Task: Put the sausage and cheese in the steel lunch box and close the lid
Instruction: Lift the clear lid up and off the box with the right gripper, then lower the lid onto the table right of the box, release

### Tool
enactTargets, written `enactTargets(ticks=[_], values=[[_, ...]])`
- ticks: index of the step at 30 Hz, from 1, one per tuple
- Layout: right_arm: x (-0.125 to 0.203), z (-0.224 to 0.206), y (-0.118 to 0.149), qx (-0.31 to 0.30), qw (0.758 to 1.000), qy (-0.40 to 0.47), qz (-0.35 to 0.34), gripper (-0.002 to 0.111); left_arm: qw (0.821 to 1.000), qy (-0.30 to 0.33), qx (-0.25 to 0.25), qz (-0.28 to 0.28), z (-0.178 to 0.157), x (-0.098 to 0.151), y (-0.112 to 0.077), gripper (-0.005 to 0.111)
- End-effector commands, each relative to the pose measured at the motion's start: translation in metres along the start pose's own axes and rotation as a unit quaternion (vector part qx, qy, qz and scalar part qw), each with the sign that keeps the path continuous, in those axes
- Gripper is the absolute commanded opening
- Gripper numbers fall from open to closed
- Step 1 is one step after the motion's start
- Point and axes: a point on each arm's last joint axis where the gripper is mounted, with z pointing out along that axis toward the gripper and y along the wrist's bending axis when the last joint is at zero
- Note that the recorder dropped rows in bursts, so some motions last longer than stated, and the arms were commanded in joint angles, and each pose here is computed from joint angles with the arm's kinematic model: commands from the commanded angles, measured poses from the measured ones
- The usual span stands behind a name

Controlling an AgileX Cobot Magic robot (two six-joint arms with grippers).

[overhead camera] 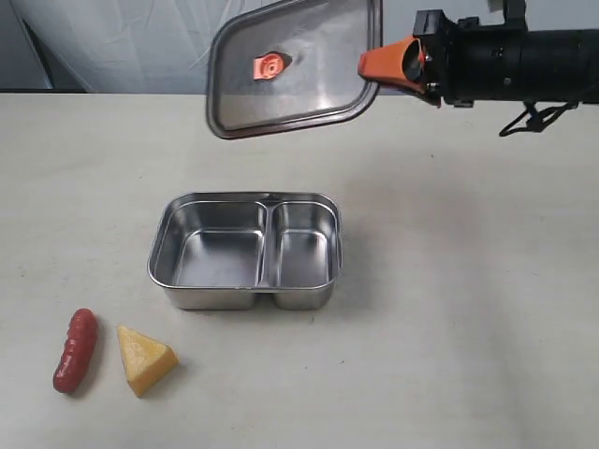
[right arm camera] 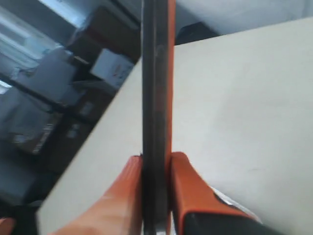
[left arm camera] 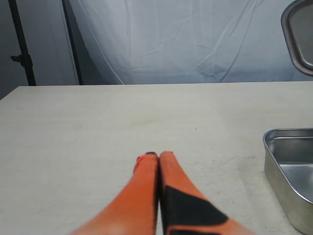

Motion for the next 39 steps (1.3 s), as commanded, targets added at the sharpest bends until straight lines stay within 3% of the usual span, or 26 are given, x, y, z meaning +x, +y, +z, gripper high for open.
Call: enactTargets(ticks=[1,6,14,21,24,39], values=[[-0.016,-0.019,0.005,0.131,0.985,-0.004,-0.109,-0.001,1.0,-0.001,0.004,-0.005,0.0,0.001,0.0,0.0],[-0.025,-0.043,0.014,0.245,0.947,0.012,-0.205,-0.001,1.0,-0.001,0.004,-0.005,0.0,0.001,0.0,0.0],[-0.024,-0.071,0.025,0.336,0.869,0.107,-0.348,-0.001,1.0,-0.001,0.004,-0.005,0.0,0.001,0.0,0.0],[-0.011,-0.091,0.019,0.388,0.81,0.238,-0.37,-0.001,1.0,-0.001,0.004,-0.005,0.0,0.001,0.0,0.0],[-0.006,-0.095,0.017,0.398,0.803,0.266,-0.355,-0.001,1.0,-0.001,0.004,-0.005,0.0,0.001,0.0,0.0],[0.004,-0.094,0.026,0.379,0.811,0.296,-0.334,-0.001,1.0,-0.001,0.004,-0.005,0.0,0.001,0.0,0.0]])
